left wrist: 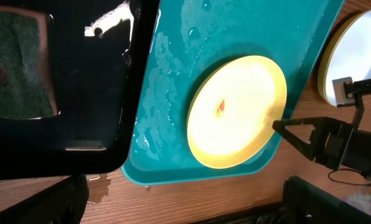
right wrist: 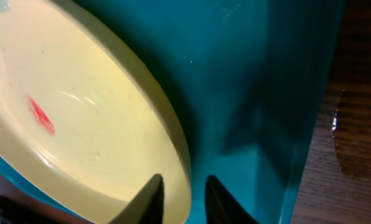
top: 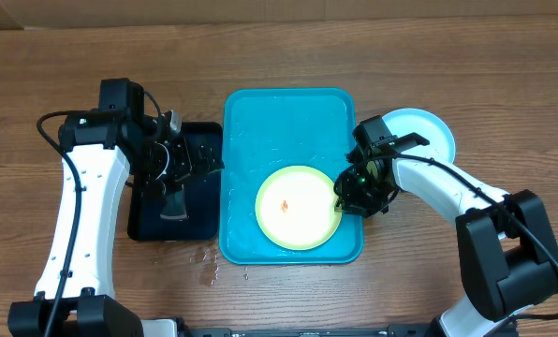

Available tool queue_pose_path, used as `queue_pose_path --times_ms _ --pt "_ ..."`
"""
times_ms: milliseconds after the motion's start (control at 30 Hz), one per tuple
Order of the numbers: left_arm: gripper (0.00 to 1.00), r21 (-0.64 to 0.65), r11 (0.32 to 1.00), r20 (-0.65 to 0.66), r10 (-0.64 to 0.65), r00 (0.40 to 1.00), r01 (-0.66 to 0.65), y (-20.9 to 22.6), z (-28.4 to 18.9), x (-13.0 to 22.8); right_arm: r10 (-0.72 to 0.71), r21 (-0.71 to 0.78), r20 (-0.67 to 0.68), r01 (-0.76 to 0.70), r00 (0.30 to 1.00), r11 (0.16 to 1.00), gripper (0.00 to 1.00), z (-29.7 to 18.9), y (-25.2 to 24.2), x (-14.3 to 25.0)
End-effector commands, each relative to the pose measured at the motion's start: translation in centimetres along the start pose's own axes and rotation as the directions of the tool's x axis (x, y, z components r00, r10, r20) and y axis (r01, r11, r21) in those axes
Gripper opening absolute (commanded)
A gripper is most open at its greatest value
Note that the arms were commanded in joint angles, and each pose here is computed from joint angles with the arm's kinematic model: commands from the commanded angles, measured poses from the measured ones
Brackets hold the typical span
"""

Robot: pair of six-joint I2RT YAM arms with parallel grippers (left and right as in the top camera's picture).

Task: Clean dirty plates on tray and stack at the side
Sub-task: 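Grip the yellow plate's right rim with the right gripper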

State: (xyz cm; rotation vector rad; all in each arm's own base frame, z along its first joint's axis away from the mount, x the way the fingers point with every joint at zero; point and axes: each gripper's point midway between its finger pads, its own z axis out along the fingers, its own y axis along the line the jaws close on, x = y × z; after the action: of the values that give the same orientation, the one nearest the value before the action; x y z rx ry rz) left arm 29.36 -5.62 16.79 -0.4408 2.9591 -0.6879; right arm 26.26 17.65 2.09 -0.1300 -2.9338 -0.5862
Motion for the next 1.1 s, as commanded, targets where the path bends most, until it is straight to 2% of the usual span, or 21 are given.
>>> queue_pose_path --times_ms 0,167,233,333,500,633,700,800,900,967,1067 --pt "1.0 0.021 1.0 0.011 -0.012 1.0 0.012 -0.4 -0.4 -0.3 -0.005 -0.001 0.016 0.005 1.0 1.0 0.29 -0.2 0.1 -0.1" --pt "1.0 0.021 1.0 0.011 -0.012 1.0 0.012 -0.4 -0.4 -0.4 -0.015 -0.007 0.039 0.015 0.999 1.0 0.47 -0.2 0.3 -0.7" --pt "1.0 0.021 1.0 0.011 -0.012 1.0 0.012 -0.4 -0.4 -0.3 -0.019 0.004 0.055 0.019 0.998 1.0 0.59 -0.2 0.1 -1.0" --pt "1.0 0.021 1.0 0.01 -0.012 1.0 0.012 -0.4 -0.4 -0.3 -0.02 0.018 0.065 0.019 0.998 1.0 0.64 -0.2 -0.1 -1.2" --pt "1.0 0.021 1.0 0.011 -0.012 1.0 0.012 -0.4 -0.4 -0.3 -0.025 0.015 0.079 0.024 0.997 1.0 0.65 -0.2 0.0 -1.6" --pt "1.0 0.021 1.0 0.01 -0.012 1.0 0.012 -0.4 -0.4 -0.3 -0.023 0.003 0.101 0.023 0.995 1.0 0.54 -0.3 0.3 -2.1" --pt "1.0 0.021 1.0 0.01 -0.012 1.0 0.012 -0.4 -0.4 -0.3 -0.012 -0.002 0.106 0.012 0.994 1.0 0.43 -0.3 0.5 -2.2" --pt "1.0 0.021 1.0 0.01 -0.012 1.0 0.012 -0.4 -0.4 -0.3 -0.021 -0.001 0.103 0.022 0.994 1.0 0.33 -0.2 0.7 -2.1" --pt "1.0 0.021 1.0 0.011 -0.012 1.0 0.012 -0.4 -0.4 -0.3 -0.027 0.003 0.095 0.027 0.995 1.0 0.13 0.0 0.8 -1.8" --pt "1.0 0.021 1.0 0.011 -0.012 1.0 0.012 -0.4 -0.4 -0.3 -0.03 -0.001 0.102 0.03 0.994 1.0 0.04 0.0 1.0 -1.9" --pt "1.0 0.021 1.0 0.01 -0.012 1.0 0.012 -0.4 -0.4 -0.3 -0.029 -0.025 0.146 0.033 0.989 0.999 0.04 -0.2 1.6 -3.0"
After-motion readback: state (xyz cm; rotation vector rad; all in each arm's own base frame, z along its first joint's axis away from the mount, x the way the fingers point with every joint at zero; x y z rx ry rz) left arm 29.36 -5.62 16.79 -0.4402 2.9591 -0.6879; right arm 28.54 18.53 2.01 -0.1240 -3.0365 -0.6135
